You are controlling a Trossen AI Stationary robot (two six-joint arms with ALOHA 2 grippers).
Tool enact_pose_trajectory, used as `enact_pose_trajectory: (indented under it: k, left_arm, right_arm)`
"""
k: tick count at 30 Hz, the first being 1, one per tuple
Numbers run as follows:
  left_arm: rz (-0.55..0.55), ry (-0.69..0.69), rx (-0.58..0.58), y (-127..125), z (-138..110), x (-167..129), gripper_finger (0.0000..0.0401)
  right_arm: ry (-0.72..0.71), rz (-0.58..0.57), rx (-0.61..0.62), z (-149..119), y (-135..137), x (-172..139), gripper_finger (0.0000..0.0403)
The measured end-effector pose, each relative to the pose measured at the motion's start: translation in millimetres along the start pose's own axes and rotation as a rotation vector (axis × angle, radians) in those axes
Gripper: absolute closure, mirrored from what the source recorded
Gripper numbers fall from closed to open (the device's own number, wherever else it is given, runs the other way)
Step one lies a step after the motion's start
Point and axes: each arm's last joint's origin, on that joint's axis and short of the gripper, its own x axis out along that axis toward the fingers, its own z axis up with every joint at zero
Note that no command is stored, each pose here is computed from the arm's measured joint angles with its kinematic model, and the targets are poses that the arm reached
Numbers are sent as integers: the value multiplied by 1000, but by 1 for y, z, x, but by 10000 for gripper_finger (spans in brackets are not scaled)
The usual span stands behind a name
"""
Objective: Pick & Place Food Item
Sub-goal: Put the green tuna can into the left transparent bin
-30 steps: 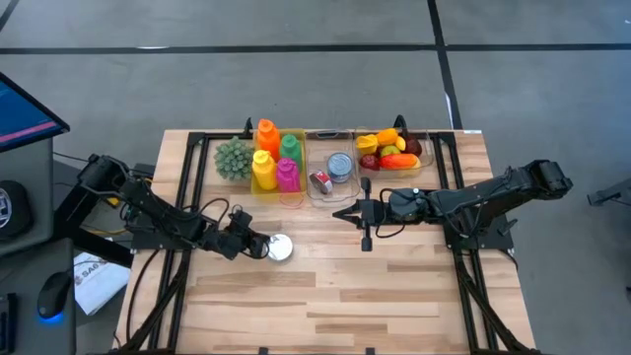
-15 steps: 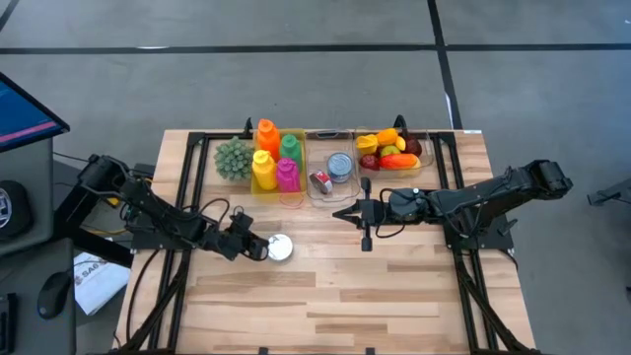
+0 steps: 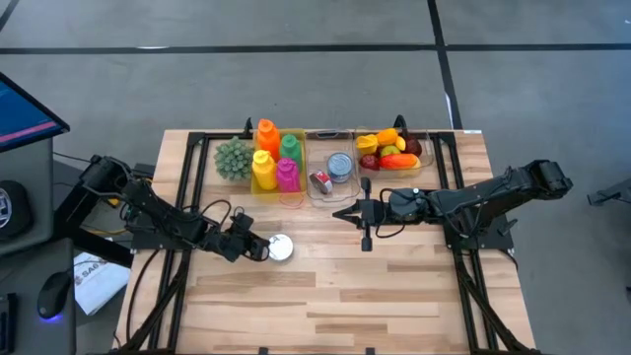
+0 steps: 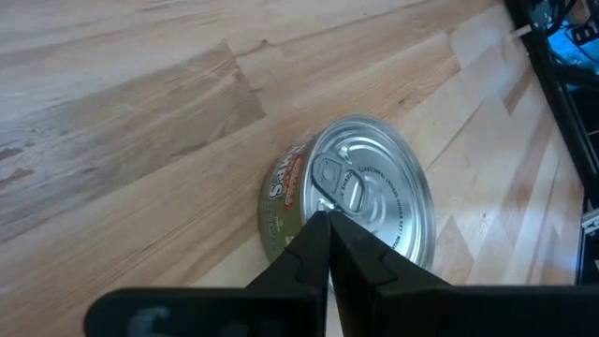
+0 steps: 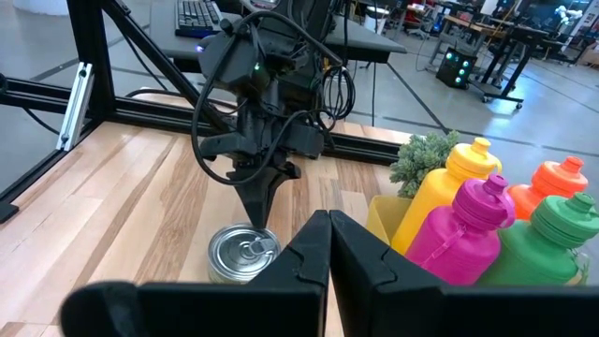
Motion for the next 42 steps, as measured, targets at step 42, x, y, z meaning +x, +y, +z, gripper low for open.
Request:
enact_pose_trajectory:
  k: [42]
  left_arm:
    - [57,-12,102,7,-1,0,401]
  right_arm:
    - [-2,0,0,0,0,0,399]
